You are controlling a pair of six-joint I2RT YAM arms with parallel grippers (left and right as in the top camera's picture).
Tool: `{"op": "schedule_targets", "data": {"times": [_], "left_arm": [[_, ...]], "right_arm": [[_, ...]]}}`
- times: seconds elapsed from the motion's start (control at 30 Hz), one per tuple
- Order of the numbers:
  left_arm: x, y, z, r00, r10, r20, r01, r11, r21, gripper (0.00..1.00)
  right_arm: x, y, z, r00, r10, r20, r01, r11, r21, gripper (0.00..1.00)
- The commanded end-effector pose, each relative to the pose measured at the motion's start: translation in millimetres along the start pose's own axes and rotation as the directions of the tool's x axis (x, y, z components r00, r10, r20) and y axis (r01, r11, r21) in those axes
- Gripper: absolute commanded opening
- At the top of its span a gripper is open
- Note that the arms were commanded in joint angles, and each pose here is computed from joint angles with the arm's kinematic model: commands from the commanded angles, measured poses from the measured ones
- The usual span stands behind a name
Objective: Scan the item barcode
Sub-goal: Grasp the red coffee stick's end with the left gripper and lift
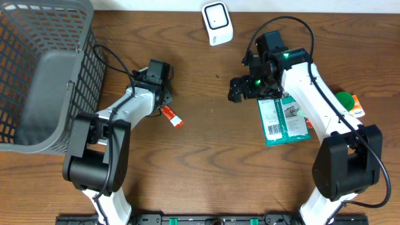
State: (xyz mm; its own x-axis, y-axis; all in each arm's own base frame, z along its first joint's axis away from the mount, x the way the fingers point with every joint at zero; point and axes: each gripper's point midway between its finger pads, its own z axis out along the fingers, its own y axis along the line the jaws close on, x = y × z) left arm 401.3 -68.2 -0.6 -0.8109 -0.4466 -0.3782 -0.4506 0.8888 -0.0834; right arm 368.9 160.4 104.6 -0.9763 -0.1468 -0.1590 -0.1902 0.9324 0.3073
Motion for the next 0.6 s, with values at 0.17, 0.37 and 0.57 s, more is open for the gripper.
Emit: {"op": "schedule_targets", "data": {"times": [0.17,0.37,0.57], "left_arm": [[8.3,9.0,10.2,1.000,-0.013,-0.028,0.012,0.999,-0.033,0.20],[-7.1,1.9,-15.4,0.999,-0.026,0.021,0.026,1.000,0.013,0.08],[-24.5,-25.8,-77.5,0.998,-0.037,0.057,0.024,0.976,0.216,0.08]], "right_arm": [[4.9,1.1,6.3,1.000,0.012,-0.017,-0.012,1.000,-0.013,0.94],[11.8,35.0,2.2,0.997,-0.072,-0.038,0.062,0.975,-0.215,0.85],[18.0,73.7,-11.9,0.990,-0.141,-0.026,0.114,0.885,-0.450,0.75]]}}
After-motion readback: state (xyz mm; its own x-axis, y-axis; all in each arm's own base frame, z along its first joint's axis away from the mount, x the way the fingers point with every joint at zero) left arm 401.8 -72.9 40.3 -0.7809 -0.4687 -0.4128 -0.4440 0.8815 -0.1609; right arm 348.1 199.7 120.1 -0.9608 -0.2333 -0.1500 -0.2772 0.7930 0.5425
